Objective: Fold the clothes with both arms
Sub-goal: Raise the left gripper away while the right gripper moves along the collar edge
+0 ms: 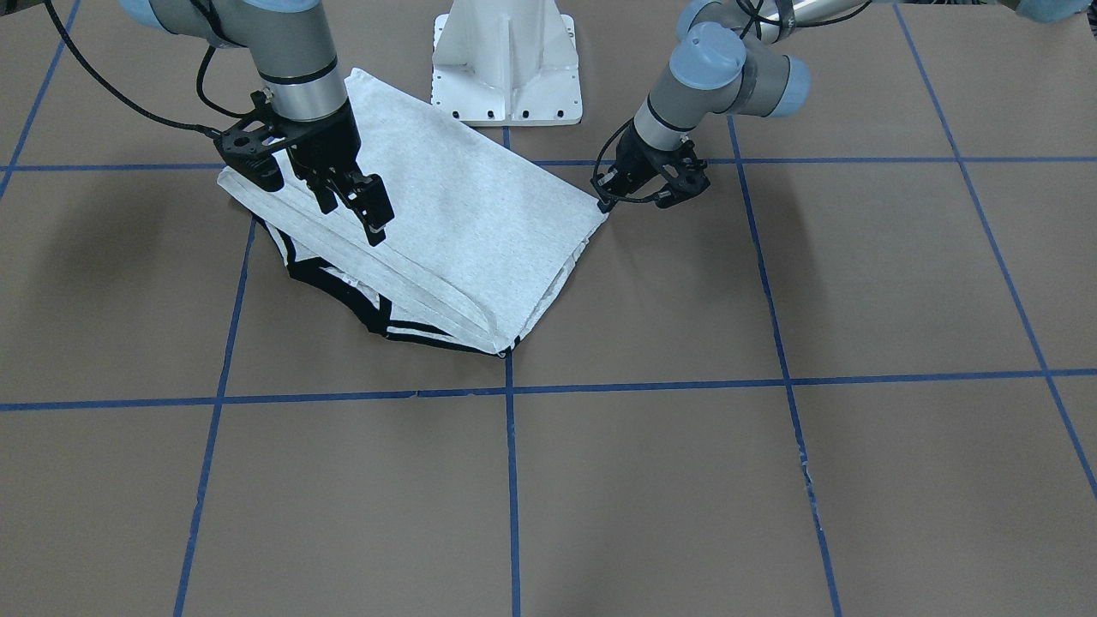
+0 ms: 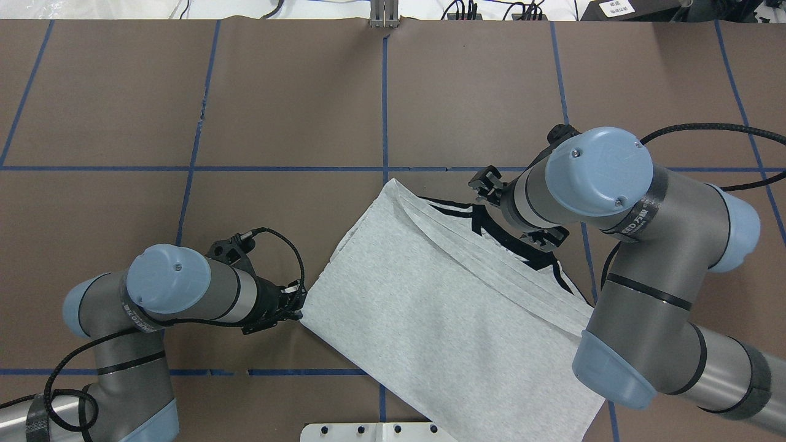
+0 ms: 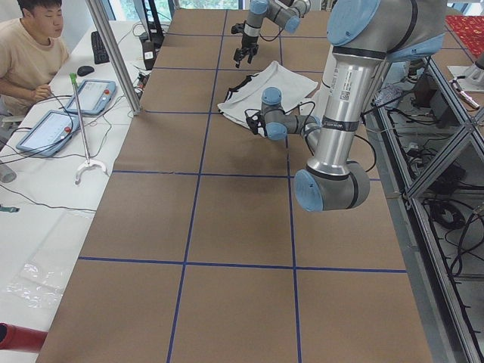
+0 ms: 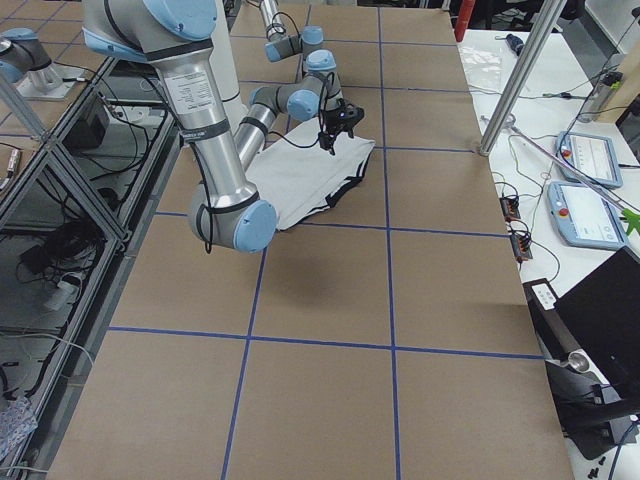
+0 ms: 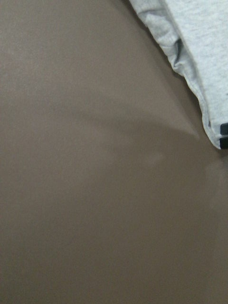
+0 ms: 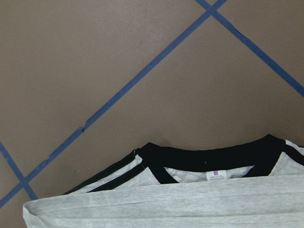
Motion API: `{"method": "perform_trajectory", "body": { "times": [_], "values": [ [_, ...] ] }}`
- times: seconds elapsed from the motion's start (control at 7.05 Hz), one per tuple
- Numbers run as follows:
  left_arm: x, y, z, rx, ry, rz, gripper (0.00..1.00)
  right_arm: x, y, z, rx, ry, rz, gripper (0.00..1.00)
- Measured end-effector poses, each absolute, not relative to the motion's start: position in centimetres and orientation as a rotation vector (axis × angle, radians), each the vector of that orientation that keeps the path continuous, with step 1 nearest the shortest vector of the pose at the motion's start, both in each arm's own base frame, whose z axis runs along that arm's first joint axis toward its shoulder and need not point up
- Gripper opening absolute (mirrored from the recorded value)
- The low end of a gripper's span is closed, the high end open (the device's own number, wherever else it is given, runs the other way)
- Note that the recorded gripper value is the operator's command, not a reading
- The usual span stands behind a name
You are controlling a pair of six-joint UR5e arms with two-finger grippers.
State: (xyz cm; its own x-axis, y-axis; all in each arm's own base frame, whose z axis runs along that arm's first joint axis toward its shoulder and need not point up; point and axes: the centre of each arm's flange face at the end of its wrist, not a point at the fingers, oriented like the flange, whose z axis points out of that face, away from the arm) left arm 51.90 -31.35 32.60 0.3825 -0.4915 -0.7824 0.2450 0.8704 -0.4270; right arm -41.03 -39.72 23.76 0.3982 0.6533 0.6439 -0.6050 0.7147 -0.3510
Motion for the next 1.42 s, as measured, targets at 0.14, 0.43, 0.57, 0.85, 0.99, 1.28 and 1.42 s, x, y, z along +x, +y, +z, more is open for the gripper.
{"method": "perform_trajectory", "body": {
  "times": [0.14,0.43,0.57,0.85,0.99,1.28,1.42],
  "values": [
    [51.4,-31.5,32.1,-0.249,1.095,-0.472,0.0,-41.0,-39.8,23.8,-0.064,-0.844,0.8,1.0],
    [49.1,-35.2,31.7,-0.152,1.096,-0.445,0.0,-40.9,-40.2,24.0,-0.062,-0.839,0.806,1.0],
    [47.0,-38.9,31.6,-0.06,1.093,-0.421,0.0,-41.0,-40.2,24.1,-0.064,-0.837,0.809,1.0],
    [43.4,-49.9,30.6,0.113,1.077,-0.443,0.0,-41.0,-40.3,24.1,-0.066,-0.838,0.814,1.0],
    [43.3,-56.3,29.4,0.168,1.079,-0.484,0.0,-41.0,-40.3,24.1,-0.065,-0.839,0.813,1.0],
    [44.9,-65.9,26.4,0.241,1.116,-0.535,0.0,-41.1,-40.2,24.0,-0.061,-0.841,0.811,1.0],
    [45.7,-68.1,25.7,0.264,1.119,-0.55,0.58,-41.2,-40.3,24.0,-0.05,-0.84,0.815,1.0]
  ]
}}
